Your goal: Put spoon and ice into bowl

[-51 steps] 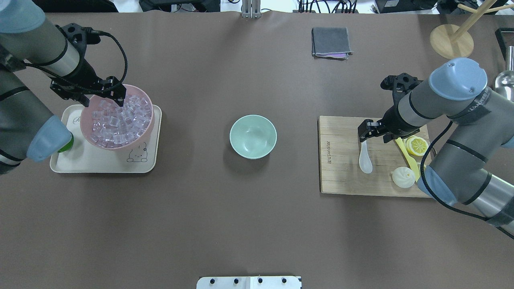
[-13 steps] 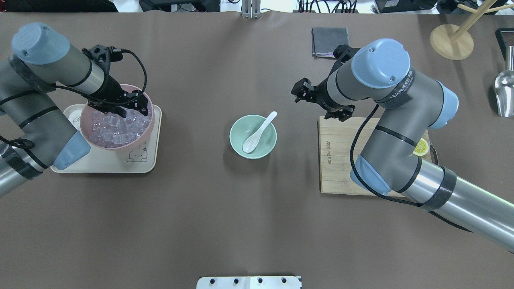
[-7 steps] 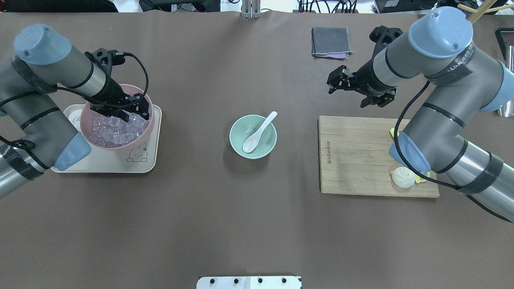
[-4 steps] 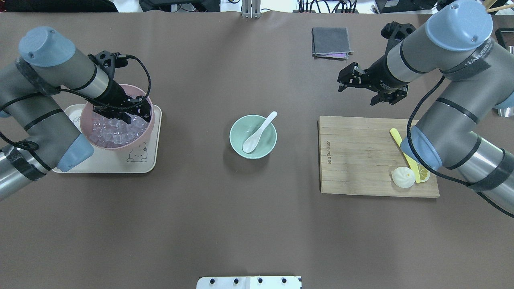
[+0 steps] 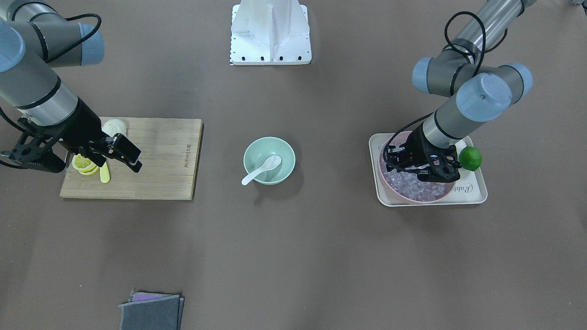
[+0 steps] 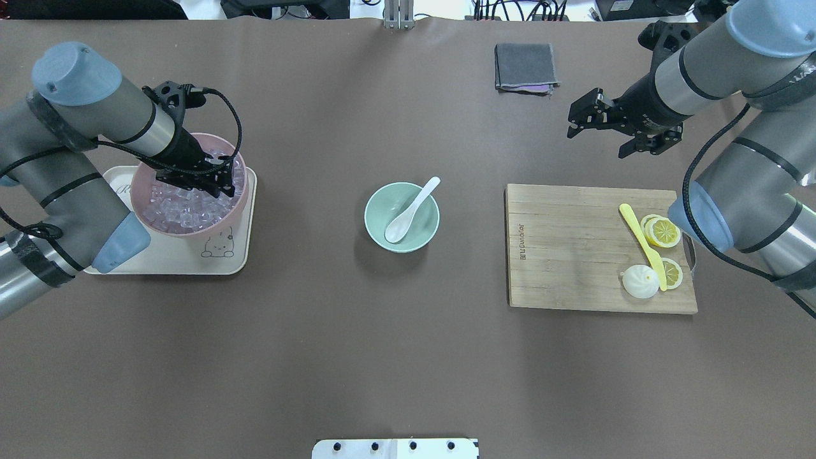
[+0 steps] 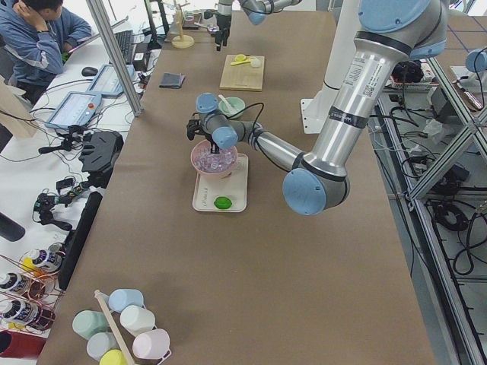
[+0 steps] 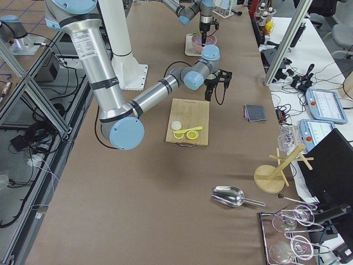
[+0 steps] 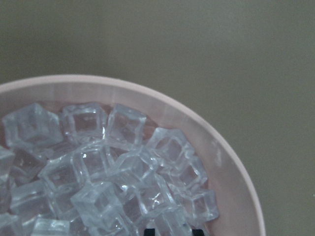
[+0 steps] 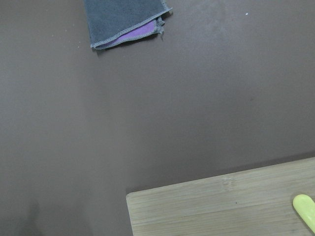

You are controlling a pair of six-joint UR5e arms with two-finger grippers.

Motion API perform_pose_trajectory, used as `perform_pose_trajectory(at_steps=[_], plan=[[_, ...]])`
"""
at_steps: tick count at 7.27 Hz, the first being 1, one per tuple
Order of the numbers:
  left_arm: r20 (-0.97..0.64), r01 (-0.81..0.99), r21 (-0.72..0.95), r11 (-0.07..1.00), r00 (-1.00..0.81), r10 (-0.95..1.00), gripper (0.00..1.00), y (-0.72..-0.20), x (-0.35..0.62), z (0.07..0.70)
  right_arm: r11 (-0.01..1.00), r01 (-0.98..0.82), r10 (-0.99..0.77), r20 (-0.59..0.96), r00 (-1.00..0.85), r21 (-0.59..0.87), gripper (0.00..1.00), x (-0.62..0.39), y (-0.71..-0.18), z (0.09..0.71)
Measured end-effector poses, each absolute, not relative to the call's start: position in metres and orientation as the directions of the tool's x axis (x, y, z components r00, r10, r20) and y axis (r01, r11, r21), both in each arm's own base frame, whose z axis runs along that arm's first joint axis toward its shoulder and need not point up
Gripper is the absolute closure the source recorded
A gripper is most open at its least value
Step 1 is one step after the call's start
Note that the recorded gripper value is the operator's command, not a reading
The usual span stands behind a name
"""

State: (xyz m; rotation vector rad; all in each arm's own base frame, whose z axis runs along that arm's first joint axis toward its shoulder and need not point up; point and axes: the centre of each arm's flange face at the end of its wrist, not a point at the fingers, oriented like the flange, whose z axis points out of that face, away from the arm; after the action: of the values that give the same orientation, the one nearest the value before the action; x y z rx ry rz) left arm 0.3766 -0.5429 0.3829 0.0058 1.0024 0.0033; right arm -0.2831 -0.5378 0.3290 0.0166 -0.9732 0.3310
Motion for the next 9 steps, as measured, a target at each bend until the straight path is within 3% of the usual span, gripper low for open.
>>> perform_pose_trajectory(at_steps=[4, 5, 6, 7, 9], plan=[[-0.856, -0.013, 0.004, 1.0, 0.518, 0.011, 1.0, -0.544, 0.374, 0.375, 0.949, -0.283, 0.272, 0.81, 0.519, -0.137, 0.0, -0.278, -0.536, 0.335], [-0.858, -0.015, 0.002, 1.0, 0.513, 0.01, 0.96, -0.545, 0.372, 0.373, 0.949, -0.284, 0.271, 0.811, 0.518, -0.136, 0.0, -0.277, -0.535, 0.335], [-0.862, -0.017, 0.0, 1.0, 0.507, 0.009, 0.58, -0.545, 0.369, 0.371, 0.949, -0.285, 0.269, 0.813, 0.517, -0.133, 0.0, -0.276, -0.534, 0.333], [-0.866, -0.019, -0.004, 1.0, 0.5, 0.006, 0.51, -0.545, 0.363, 0.367, 0.949, -0.285, 0.267, 0.814, 0.516, -0.131, 0.0, -0.275, -0.532, 0.333], [-0.866, -0.018, -0.013, 1.0, 0.499, -0.002, 0.51, -0.544, 0.359, 0.369, 0.949, -0.287, 0.266, 0.814, 0.517, -0.128, 0.0, -0.274, -0.531, 0.333]])
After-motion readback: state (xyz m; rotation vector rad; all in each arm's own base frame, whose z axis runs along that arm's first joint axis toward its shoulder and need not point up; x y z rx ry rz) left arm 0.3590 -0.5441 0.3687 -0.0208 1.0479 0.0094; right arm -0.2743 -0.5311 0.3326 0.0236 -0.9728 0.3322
